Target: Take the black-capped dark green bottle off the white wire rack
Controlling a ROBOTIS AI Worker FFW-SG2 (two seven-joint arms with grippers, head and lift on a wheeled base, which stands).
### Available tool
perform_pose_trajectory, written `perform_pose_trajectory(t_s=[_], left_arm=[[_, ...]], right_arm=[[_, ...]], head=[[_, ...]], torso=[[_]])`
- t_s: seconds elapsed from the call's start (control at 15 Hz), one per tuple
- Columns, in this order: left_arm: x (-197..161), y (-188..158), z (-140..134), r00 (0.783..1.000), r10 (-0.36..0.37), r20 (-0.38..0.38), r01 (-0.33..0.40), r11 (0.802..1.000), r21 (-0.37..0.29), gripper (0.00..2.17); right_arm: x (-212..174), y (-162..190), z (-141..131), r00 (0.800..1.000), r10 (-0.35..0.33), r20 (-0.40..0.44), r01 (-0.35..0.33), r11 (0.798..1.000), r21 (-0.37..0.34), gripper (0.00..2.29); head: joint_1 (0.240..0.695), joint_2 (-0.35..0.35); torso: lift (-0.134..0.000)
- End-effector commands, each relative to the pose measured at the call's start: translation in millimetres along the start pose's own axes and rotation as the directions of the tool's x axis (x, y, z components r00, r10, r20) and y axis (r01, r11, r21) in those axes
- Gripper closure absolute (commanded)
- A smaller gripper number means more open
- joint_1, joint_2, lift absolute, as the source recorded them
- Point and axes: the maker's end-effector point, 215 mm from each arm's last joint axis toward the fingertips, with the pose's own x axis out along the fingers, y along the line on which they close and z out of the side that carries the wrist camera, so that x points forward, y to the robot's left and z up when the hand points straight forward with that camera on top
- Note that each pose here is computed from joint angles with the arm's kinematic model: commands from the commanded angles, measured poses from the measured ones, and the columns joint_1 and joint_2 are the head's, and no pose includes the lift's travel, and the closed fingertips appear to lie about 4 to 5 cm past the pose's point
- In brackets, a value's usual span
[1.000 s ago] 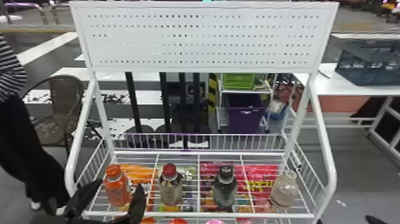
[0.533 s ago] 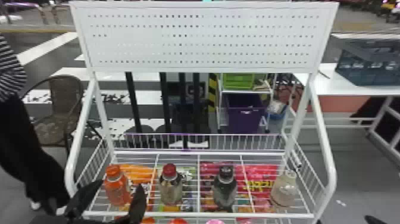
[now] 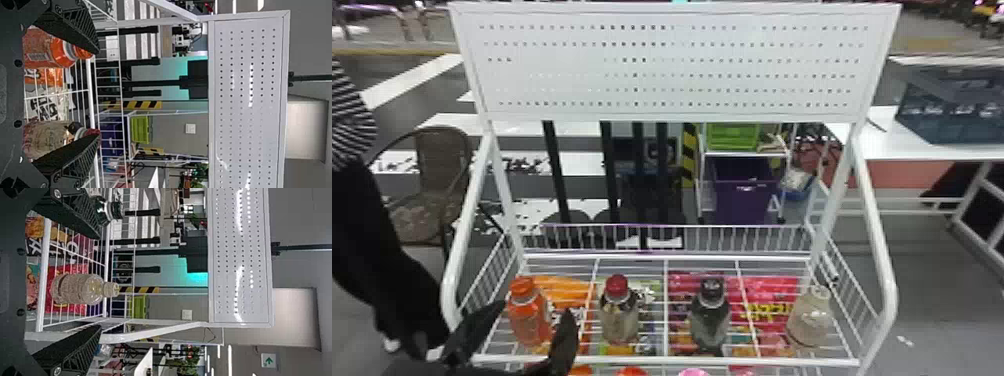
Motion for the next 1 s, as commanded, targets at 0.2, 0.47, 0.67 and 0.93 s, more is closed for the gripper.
perform_pose_trajectory(t_s=[0.2,0.47,0.67,0.93], left_arm=[[0.3,-0.8,-1.1,1.0,-0.001,-0.005,0.001,1.0,0.0,0.14],[0.2,-2.8,-1.5,1.0,-0.006,-0.007,0.006,1.0,0.0,0.14],[-0.8,-4.5,-1.6,1.0,-0.013,-0.012,0.013,1.0,0.003,0.14],[-5.1,0.5,-0.6,1.0,-0.01,-0.017,0.01,1.0,0.015,0.14]], right_arm=[[18.3,45.2,-57.8,0.997,0.066,0.027,-0.067,0.997,0.028,0.09],[55.4,77.4,-86.2,0.993,0.12,-0.002,-0.12,0.993,0.02,0.09],[97.4,101.0,-111.0,0.986,0.15,-0.07,-0.149,0.989,0.024,0.09],[148.3,129.4,-117.3,0.978,0.183,-0.102,-0.181,0.983,0.023,0.09]], head=[[0.499,0.0],[0.499,0.0],[0.499,0.0],[0.499,0.0]], torso=[[0.0],[0.0],[0.0],[0.0]])
